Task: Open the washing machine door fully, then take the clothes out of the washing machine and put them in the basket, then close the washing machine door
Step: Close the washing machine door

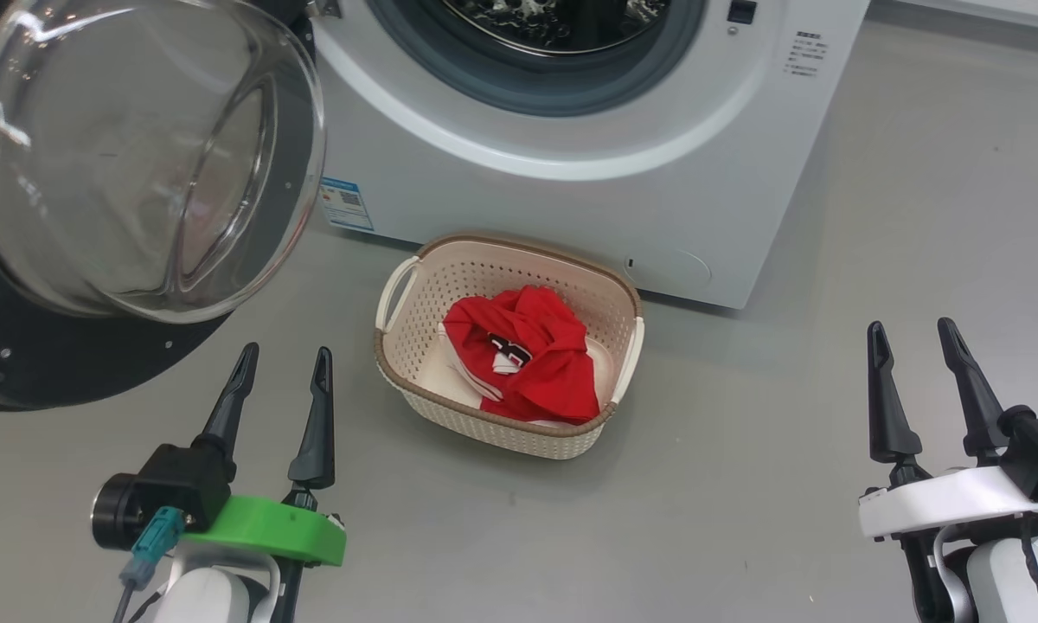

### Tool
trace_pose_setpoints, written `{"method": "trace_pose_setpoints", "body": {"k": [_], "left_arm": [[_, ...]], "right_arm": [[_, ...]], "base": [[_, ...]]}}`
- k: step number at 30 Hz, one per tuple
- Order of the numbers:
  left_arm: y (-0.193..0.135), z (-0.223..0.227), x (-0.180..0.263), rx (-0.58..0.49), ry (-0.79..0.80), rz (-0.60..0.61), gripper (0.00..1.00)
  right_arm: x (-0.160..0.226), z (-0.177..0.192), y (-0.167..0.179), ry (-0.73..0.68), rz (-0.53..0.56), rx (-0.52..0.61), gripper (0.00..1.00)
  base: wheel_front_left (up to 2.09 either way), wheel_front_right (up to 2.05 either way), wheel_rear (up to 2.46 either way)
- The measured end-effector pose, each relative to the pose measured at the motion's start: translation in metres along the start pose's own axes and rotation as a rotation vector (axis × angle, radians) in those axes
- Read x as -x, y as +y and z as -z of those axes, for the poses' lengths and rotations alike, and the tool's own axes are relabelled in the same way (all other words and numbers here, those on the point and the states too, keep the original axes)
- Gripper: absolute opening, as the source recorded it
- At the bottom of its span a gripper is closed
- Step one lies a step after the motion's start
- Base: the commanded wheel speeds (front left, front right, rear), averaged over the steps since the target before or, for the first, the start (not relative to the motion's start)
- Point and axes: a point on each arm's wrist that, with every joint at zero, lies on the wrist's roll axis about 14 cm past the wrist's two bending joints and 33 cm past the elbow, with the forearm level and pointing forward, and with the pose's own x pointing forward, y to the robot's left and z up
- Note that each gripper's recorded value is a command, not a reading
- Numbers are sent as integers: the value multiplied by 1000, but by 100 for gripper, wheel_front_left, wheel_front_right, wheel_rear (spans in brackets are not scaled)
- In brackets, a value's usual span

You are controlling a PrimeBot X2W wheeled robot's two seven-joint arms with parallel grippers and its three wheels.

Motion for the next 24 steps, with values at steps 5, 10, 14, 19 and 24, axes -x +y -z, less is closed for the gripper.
{"method": "trace_pose_setpoints", "body": {"k": [5,10,14,19,24], "left_arm": [[19,-4,14,-9,-7,-60,100],[34,-9,27,-17,-16,-115,100],[43,-14,34,-23,-30,-147,100],[51,-20,41,-26,-44,-176,100],[60,-22,51,-26,-49,-211,100]], "right_arm": [[-10,5,22,9,-66,-14,100],[-17,9,41,17,-121,-25,100],[-21,13,54,27,-159,-32,100],[-25,18,66,41,-196,-36,100],[-27,24,79,55,-235,-44,100]], "base": [[0,0,0],[0,0,0],[0,0,0],[0,0,0],[0,0,0]]}}
